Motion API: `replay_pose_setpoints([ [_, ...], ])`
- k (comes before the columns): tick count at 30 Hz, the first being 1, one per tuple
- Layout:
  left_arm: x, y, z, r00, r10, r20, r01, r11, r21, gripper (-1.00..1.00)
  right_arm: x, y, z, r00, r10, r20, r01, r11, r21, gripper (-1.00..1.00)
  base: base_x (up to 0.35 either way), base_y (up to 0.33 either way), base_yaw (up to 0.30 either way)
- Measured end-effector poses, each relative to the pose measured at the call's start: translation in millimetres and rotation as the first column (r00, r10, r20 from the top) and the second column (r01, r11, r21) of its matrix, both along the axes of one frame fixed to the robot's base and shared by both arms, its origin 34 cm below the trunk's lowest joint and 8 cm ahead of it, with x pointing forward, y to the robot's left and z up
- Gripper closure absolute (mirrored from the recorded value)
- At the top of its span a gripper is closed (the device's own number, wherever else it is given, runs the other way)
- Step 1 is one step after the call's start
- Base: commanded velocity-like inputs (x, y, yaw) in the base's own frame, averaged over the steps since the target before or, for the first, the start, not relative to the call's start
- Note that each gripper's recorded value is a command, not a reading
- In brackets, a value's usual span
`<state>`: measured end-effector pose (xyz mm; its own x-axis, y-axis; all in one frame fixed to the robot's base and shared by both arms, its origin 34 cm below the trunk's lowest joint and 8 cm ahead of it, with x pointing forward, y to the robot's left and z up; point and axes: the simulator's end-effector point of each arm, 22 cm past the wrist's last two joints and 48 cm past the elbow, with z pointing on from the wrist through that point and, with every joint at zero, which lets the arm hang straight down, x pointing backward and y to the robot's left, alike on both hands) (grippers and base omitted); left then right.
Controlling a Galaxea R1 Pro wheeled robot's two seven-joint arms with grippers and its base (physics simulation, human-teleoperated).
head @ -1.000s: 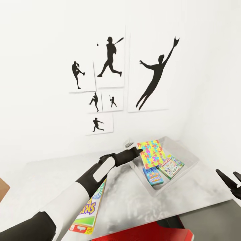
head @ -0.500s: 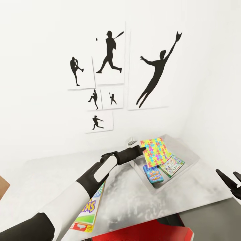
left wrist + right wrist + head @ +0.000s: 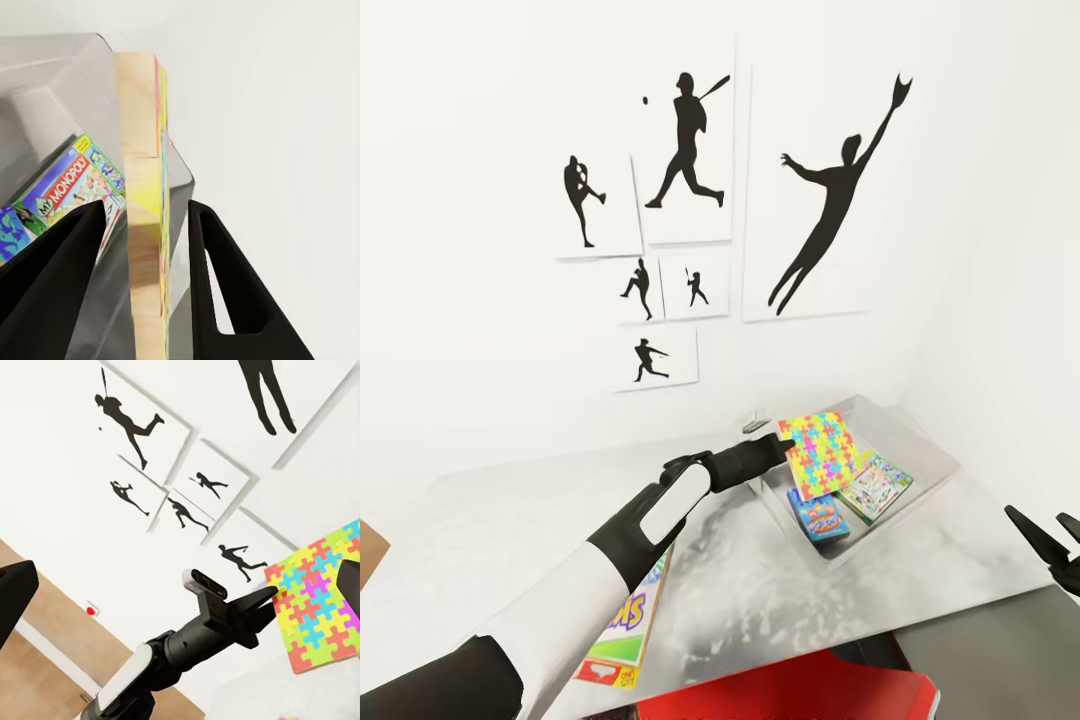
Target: Put all the toys in the child's room - the three board games (two on the bed and one on the table), the two jigsaw puzzles on the table, and the tennis ball on the table - inside the toy box on the table in the child's room.
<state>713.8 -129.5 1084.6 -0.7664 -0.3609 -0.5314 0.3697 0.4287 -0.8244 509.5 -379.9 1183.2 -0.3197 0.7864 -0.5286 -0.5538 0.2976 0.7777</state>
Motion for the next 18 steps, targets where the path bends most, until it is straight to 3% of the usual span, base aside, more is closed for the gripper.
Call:
replay_pose_setpoints([
  [5,-2,-6,15,1.000,-0.015,0.027,0.016,1.000,-0.024,1.00,2,0,-3,1.000,0.000,-0.009,0.000,1.000,-0.001,-1.00,0.000,0.000,0.000],
  [18,-17,-25,22,0.995,-0.069,0.068,0.071,0.997,-0.025,1.00,5,-1,-12,1.000,-0.002,-0.030,0.002,1.000,-0.001,-1.00,0.000,0.000,0.000],
])
